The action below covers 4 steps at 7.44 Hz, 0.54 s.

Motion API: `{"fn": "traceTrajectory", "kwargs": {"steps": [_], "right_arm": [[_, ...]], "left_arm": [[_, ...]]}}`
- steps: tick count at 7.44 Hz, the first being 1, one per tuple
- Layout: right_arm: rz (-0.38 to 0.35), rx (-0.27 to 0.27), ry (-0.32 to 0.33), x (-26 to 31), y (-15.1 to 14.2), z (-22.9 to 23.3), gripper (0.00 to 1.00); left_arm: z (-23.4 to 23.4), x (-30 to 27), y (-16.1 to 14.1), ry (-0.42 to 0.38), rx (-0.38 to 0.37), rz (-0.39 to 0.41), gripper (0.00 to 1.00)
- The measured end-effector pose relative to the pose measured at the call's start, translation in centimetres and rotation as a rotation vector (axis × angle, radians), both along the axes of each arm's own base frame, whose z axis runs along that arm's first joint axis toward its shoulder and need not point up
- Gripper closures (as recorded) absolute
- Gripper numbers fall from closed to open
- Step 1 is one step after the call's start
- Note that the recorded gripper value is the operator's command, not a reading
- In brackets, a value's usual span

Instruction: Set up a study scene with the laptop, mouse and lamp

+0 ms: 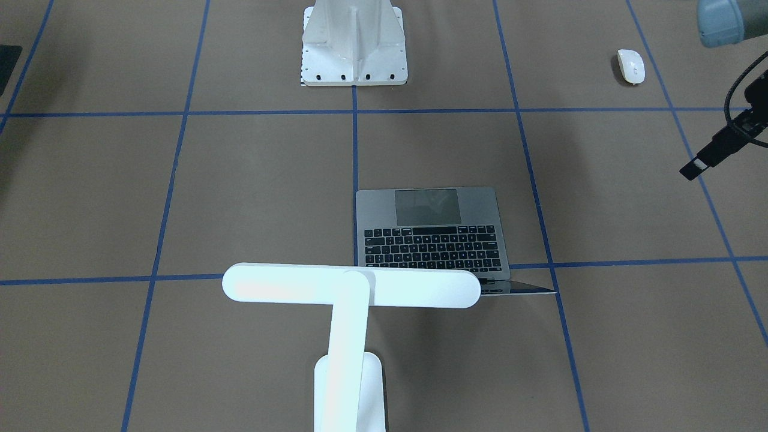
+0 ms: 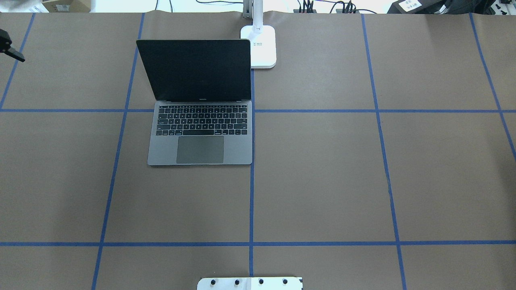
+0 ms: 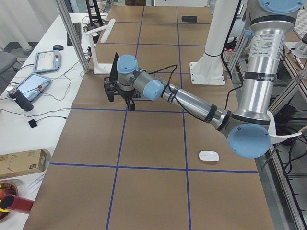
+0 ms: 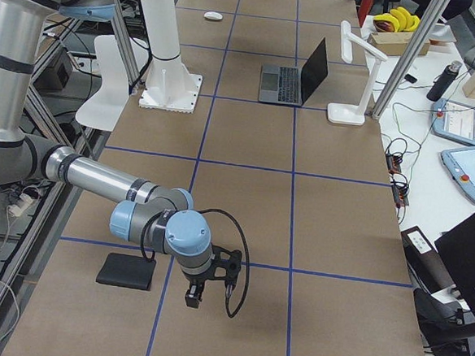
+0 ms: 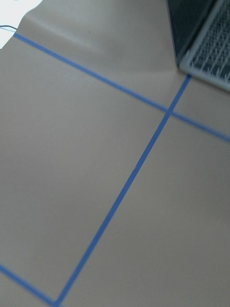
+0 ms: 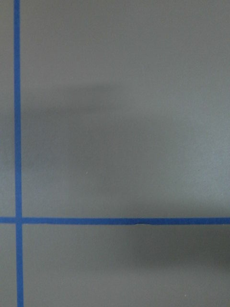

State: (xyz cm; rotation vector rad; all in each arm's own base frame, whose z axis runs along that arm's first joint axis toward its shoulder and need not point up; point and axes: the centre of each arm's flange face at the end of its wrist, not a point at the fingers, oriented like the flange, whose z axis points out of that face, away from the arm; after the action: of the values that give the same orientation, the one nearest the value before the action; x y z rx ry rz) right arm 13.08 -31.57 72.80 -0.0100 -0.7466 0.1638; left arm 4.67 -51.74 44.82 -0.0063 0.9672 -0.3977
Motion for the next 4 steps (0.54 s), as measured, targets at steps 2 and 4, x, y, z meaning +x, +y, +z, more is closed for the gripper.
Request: {"fn": "traceTrajectory", "kwargs": {"steps": [2, 4], "right_arm": [[0.188, -0.18, -0.005, 0.2, 1.1, 0.3, 0.0], [0.407, -0.418, -0.013, 0.1, 1.5, -1.7, 0.0]], "left_arm": [[5.9, -5.4, 2.2, -0.08, 0.105, 0.093, 0.0], [10.2, -9.2, 5.4, -0.115, 0.136, 0.131, 0.0]]}}
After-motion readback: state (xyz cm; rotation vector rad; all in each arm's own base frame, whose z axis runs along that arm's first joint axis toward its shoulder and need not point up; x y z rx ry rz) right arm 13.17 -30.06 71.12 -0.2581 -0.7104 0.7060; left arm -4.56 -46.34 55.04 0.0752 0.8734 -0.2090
